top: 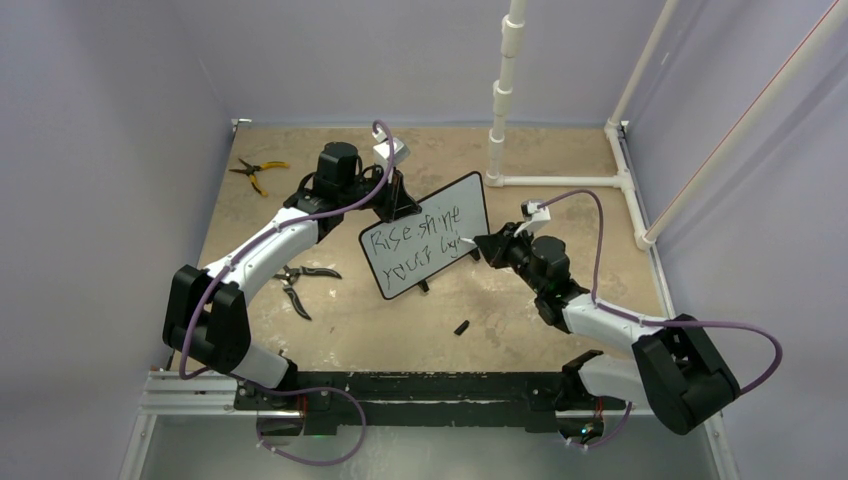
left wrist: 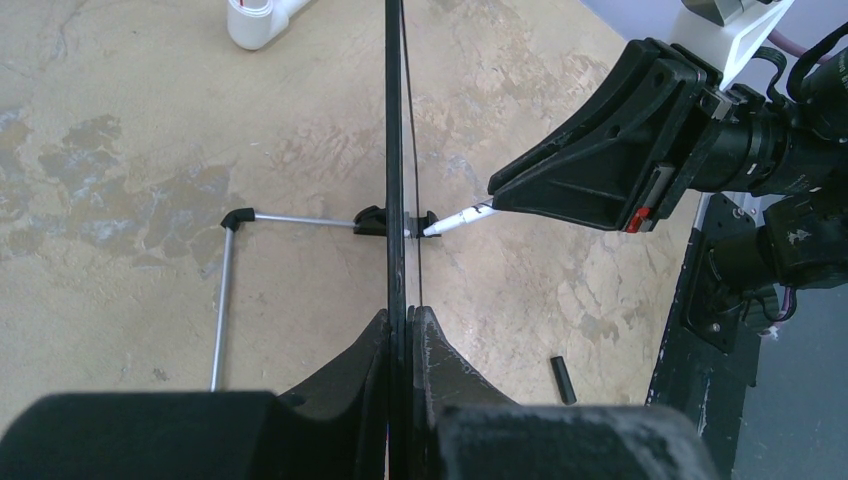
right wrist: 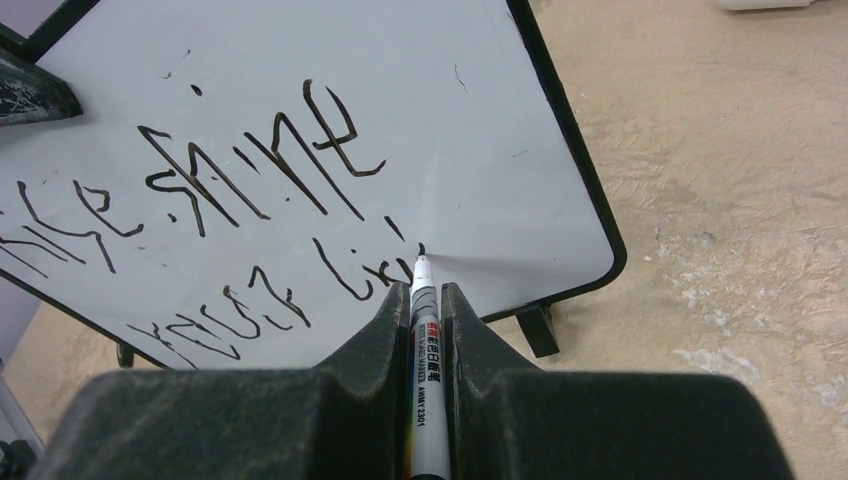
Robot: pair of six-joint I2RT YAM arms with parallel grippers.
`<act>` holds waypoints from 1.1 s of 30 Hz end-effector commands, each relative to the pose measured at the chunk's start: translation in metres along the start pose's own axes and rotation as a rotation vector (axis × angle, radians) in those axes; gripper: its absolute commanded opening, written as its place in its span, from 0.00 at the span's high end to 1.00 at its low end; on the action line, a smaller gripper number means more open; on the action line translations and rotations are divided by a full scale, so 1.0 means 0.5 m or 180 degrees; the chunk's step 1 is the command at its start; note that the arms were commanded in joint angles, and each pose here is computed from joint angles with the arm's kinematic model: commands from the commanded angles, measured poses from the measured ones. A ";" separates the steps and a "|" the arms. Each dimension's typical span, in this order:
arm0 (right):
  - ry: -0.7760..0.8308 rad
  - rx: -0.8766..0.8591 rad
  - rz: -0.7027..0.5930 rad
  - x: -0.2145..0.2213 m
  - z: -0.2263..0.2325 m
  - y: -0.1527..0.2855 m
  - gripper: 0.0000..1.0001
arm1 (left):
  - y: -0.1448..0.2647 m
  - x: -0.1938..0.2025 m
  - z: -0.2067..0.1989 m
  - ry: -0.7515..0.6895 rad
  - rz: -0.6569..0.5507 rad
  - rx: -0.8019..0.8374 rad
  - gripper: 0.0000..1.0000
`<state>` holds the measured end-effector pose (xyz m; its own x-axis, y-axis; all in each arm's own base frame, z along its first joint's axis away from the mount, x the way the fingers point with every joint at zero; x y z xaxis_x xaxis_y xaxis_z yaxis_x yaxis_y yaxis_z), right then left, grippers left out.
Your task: Write a sentence on the whiteboard
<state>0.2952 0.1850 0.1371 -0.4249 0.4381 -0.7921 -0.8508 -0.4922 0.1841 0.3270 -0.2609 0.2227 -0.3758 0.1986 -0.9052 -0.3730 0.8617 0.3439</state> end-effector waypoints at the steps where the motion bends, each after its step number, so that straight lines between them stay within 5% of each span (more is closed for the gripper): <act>1: -0.0016 -0.0140 -0.0374 -0.071 0.037 -0.007 1.00 | 0.010 -0.025 -0.036 -0.0131 -0.0125 0.0198 1.00; 33: -0.0186 0.0289 -0.0204 -0.009 -0.032 0.010 1.00 | 0.012 -0.029 -0.039 -0.0144 -0.0138 0.0204 1.00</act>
<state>0.2963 0.1734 0.1315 -0.4034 0.4890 -0.7734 -0.8857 -0.4210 0.1958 0.3266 -0.2611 0.2230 -0.3750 0.1986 -0.9055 -0.3719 0.8625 0.3432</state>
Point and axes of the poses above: each gripper's point midway between its finger pads, its own y axis back along the fingers, its own z axis along the line the jaws close on, x = y × z, the point moved 2 cm from there along y, back along the fingers, and after that the axes turned 6 degrees about -y, right-handed, at the moved point
